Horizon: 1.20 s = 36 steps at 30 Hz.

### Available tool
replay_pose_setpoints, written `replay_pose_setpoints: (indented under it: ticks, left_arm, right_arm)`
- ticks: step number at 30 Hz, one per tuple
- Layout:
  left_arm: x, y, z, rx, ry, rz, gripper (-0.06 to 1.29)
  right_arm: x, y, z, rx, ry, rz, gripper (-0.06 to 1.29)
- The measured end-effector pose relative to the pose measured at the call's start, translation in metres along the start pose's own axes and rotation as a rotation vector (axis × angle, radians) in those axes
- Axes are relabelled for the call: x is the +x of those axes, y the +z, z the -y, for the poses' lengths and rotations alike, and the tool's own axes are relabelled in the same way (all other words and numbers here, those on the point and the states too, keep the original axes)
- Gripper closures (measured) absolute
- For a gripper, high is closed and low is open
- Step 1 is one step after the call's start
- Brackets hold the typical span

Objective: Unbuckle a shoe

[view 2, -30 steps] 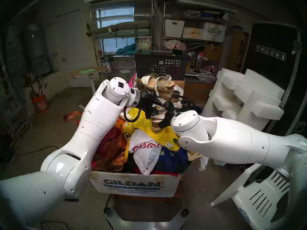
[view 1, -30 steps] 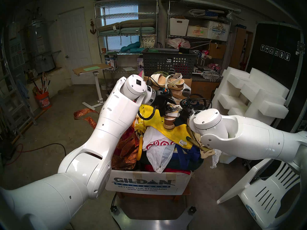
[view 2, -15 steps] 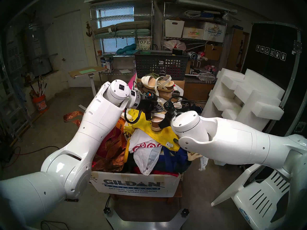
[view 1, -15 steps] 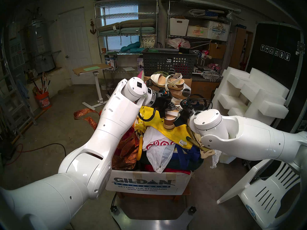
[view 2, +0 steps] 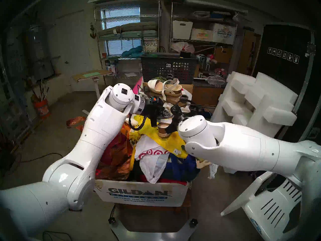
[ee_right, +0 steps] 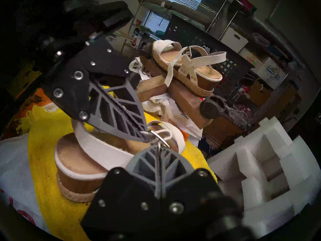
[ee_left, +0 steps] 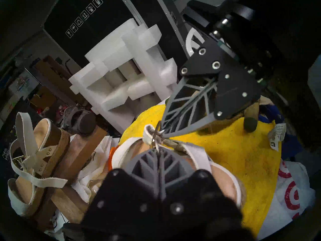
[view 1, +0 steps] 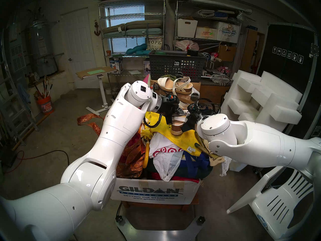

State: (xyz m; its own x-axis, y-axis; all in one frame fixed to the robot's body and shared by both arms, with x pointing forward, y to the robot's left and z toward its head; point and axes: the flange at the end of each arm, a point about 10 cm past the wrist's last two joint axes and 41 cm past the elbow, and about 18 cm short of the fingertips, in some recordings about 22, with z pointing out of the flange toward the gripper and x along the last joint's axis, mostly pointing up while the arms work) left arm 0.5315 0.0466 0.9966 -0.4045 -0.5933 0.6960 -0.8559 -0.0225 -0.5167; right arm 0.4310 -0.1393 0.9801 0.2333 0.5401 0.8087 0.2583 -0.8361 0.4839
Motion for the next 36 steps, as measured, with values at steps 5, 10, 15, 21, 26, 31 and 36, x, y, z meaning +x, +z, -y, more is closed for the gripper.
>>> replay_pose_setpoints:
  ticks: [5,10,15,21,26,31,36]
  left_arm:
    - [0.001,-0.001,-0.002,-0.006,0.0,-0.002,1.25]
    - [0.001,-0.002,-0.003,-0.009,-0.009,-0.002,1.25]
    - [0.0,-0.002,-0.004,-0.009,-0.02,-0.001,1.25]
    - [-0.002,-0.003,-0.004,-0.003,-0.029,0.0,1.25]
    - [-0.004,-0.004,-0.002,0.02,-0.031,0.0,1.25]
    - [-0.006,-0.003,0.0,0.044,-0.032,-0.005,1.25]
    - [-0.007,-0.002,0.002,0.06,-0.032,-0.011,1.25]
  right_arm:
    - [0.002,0.0,-0.001,-0.014,0.005,-0.001,1.25]
    - [0.003,0.0,-0.001,-0.014,0.009,-0.002,1.25]
    - [0.004,0.003,0.0,-0.013,0.013,0.001,1.25]
    - [0.005,0.007,0.002,-0.01,0.017,0.004,1.25]
    - [0.006,0.006,0.002,-0.009,0.021,0.003,1.25]
    - [0.005,0.0,0.001,-0.002,0.028,0.009,1.25]
    - [0.002,-0.004,0.001,0.004,0.034,0.02,1.1]
